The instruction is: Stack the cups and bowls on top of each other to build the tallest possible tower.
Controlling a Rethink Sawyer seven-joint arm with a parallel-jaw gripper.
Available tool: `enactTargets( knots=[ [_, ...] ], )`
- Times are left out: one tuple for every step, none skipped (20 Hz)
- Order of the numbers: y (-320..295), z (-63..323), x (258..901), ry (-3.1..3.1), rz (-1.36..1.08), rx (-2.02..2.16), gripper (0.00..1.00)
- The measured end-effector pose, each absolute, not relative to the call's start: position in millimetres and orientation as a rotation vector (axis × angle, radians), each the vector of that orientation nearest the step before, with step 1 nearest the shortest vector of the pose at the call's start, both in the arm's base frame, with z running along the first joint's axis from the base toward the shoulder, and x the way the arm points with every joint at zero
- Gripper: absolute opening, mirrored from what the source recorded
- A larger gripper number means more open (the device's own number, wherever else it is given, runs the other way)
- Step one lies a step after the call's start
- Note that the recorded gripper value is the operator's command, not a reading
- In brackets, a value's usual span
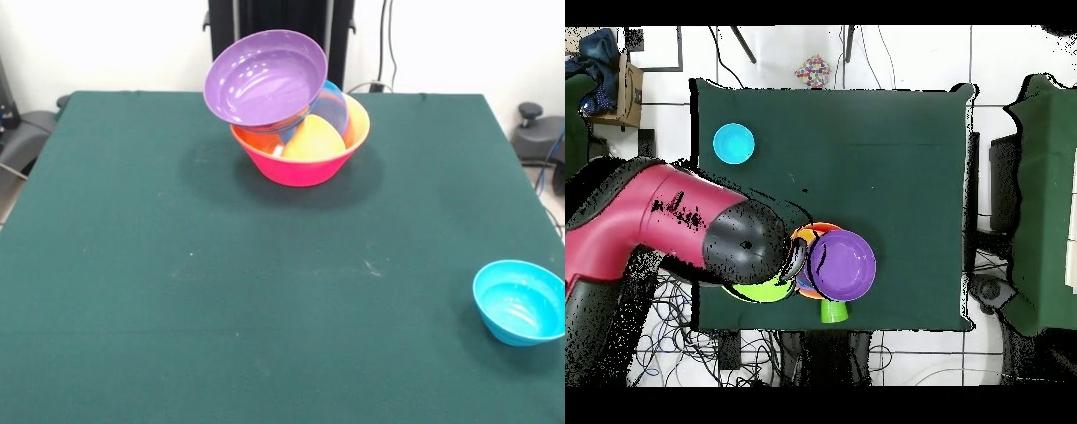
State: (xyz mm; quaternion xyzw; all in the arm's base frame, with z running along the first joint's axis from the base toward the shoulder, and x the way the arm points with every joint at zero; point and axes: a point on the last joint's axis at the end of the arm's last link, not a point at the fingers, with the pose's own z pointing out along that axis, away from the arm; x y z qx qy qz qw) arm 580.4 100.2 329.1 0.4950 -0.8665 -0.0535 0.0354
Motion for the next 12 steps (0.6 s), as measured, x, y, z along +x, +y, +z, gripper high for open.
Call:
enactTargets(
  knots=[
    [97, 329, 581, -2.665, -0.162, 1.513, 0.0],
    [96, 329, 581, -2.666, -0.162, 1.512, 0.0],
    [95, 329, 581, -2.667, -0.162, 1.51, 0.0],
    [93, 329, 581, -2.669, -0.162, 1.505, 0.0],
    [91, 330, 582, -2.672, -0.162, 1.501, 0.0],
    [88, 330, 582, -2.676, -0.162, 1.493, 0.0],
    [86, 329, 582, -2.679, -0.162, 1.489, 0.0],
    [85, 329, 583, -2.68, -0.162, 1.487, 0.0],
    [83, 329, 583, -2.685, -0.158, 1.483, 0.0],
    [81, 329, 583, -2.688, -0.155, 1.481, 0.0],
    [80, 329, 584, -2.691, -0.151, 1.479, 0.0],
    [77, 328, 584, -2.7, -0.138, 1.476, 0.0]
  ],
)
